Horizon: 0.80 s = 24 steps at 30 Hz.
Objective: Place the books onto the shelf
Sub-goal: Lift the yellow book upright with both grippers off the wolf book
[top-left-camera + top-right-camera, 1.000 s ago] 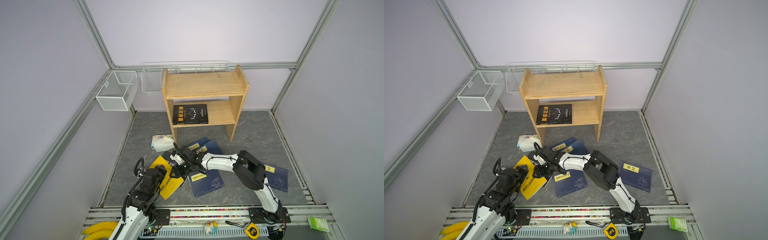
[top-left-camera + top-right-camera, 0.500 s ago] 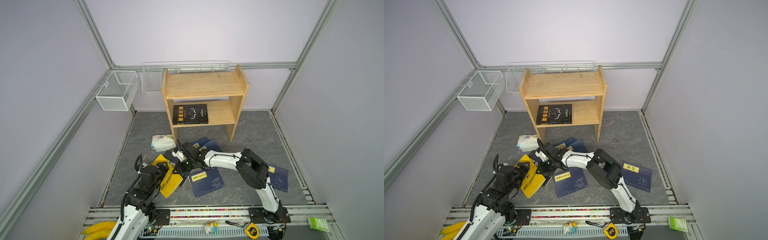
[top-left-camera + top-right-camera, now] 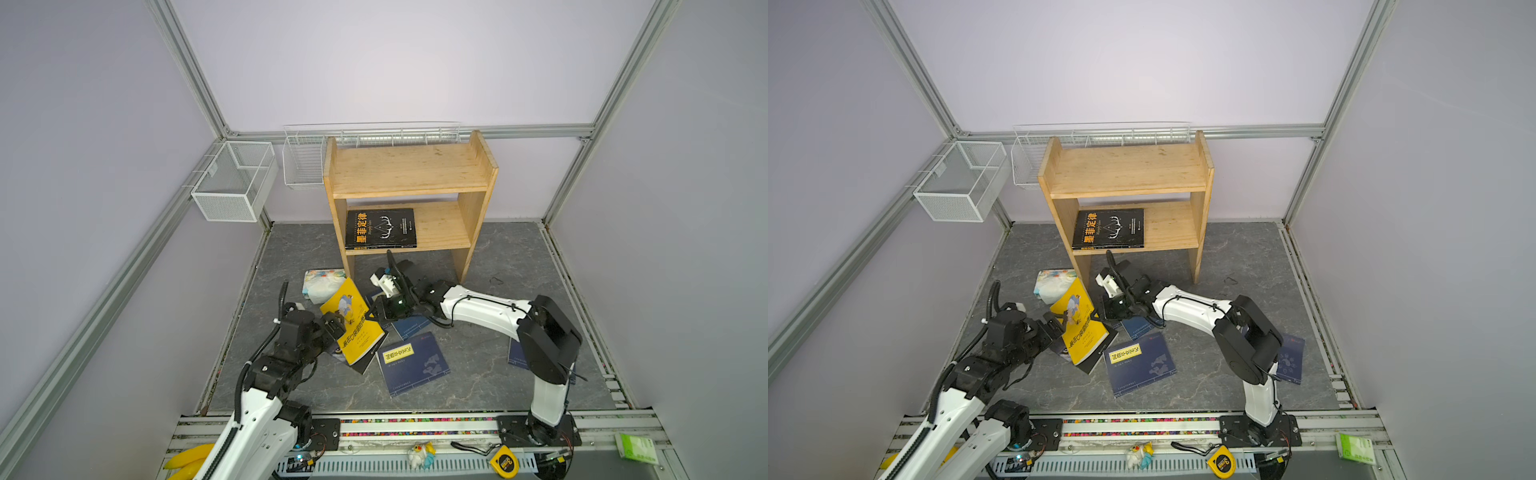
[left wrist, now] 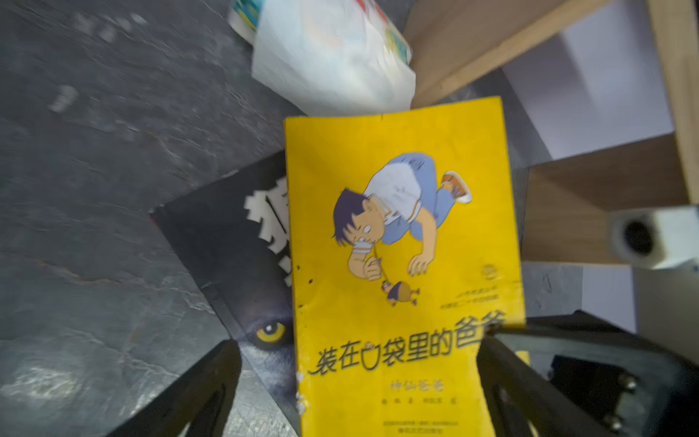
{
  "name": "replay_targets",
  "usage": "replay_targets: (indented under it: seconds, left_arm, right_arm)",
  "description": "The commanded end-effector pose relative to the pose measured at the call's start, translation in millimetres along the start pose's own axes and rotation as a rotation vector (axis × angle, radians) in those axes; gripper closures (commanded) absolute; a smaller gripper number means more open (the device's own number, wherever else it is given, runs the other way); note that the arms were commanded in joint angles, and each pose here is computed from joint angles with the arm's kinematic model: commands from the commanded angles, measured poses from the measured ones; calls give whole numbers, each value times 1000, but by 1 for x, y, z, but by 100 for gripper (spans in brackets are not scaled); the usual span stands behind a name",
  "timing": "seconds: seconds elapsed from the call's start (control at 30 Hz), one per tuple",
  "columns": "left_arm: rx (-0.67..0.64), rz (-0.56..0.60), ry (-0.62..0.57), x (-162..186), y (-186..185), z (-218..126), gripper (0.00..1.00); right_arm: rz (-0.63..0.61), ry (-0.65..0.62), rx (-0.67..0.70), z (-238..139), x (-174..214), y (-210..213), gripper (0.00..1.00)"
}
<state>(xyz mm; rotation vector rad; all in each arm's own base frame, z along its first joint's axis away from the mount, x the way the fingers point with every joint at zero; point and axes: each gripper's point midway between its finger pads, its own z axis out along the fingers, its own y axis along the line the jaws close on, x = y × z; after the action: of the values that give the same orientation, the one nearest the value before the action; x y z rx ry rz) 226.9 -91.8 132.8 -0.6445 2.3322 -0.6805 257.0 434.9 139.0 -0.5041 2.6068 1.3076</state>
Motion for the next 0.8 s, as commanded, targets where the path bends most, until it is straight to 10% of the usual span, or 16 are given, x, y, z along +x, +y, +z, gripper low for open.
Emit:
replay_targets:
  seconds: [0.0,0.77]
  left_arm:
    - [181,47,107,19,-28,13,3]
    - [838,154,153,17,-141,-19,6]
  right_arm:
    - [33,-24,-89,-22,-3,14,93]
    - [-26,-123,-266,-163,-8,74,93]
